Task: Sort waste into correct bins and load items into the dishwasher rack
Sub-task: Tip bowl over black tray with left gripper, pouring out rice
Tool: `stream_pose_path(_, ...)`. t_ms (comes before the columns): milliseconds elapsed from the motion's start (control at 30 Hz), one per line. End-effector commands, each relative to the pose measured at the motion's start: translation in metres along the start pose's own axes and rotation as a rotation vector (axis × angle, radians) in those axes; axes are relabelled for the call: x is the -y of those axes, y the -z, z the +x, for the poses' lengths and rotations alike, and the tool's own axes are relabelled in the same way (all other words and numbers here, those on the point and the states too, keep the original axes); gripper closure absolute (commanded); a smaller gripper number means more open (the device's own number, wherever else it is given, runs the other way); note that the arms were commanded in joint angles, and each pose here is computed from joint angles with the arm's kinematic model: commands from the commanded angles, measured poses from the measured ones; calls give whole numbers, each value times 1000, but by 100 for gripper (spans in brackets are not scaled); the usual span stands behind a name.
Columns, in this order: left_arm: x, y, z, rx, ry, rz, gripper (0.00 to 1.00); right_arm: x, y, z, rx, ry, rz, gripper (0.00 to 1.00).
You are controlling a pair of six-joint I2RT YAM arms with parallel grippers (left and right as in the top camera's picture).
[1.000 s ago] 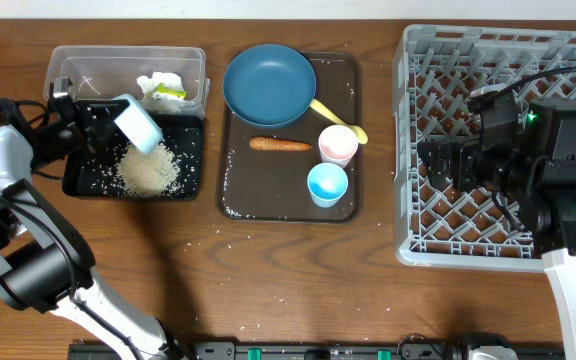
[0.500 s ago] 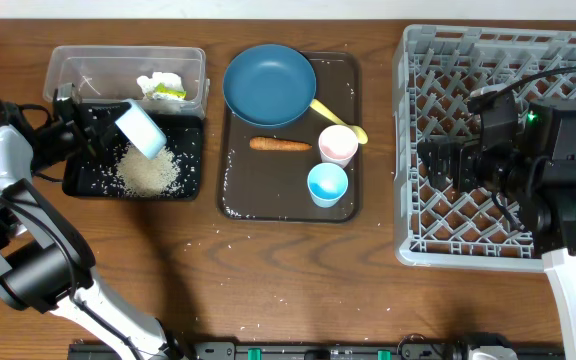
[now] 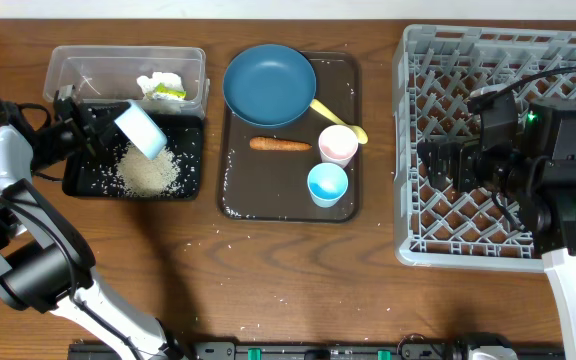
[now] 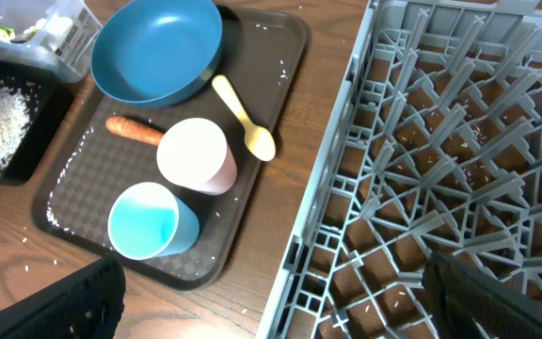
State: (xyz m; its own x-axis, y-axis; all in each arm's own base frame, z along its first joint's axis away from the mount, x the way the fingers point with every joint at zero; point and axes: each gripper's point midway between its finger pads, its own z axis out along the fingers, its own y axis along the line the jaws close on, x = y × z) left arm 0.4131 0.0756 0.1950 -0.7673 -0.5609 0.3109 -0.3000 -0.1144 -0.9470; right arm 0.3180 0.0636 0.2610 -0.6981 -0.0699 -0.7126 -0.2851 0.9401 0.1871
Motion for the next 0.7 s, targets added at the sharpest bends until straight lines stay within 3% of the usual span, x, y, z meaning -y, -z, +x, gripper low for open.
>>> stream_pose_path(0, 5, 2, 1, 0, 15, 16, 94, -2, 3, -5, 13, -11, -8, 1)
stream_pose_path(67, 3, 0, 1, 0, 1, 4, 94, -2, 3, -5, 13, -11, -8, 1)
stream_pose_path(167, -20, 1, -12, 58, -30, -137, 94, -2, 3, -5, 13, -11, -8, 1)
stream_pose_path(267, -11, -3, 1, 15, 38, -73, 94, -2, 3, -5, 13, -11, -8, 1)
stream_pose_path(333, -3, -7, 4, -10, -6, -31, 94, -2, 3, -5, 13, -11, -8, 1)
stream_pose_path(433, -15, -7, -6, 25, -47, -114, 94, -1, 3, -7, 22, -8, -8, 1)
stream_pose_path(667, -9, -13, 1, -7, -26, -77, 94, -1, 3, -7, 22, -8, -8, 1)
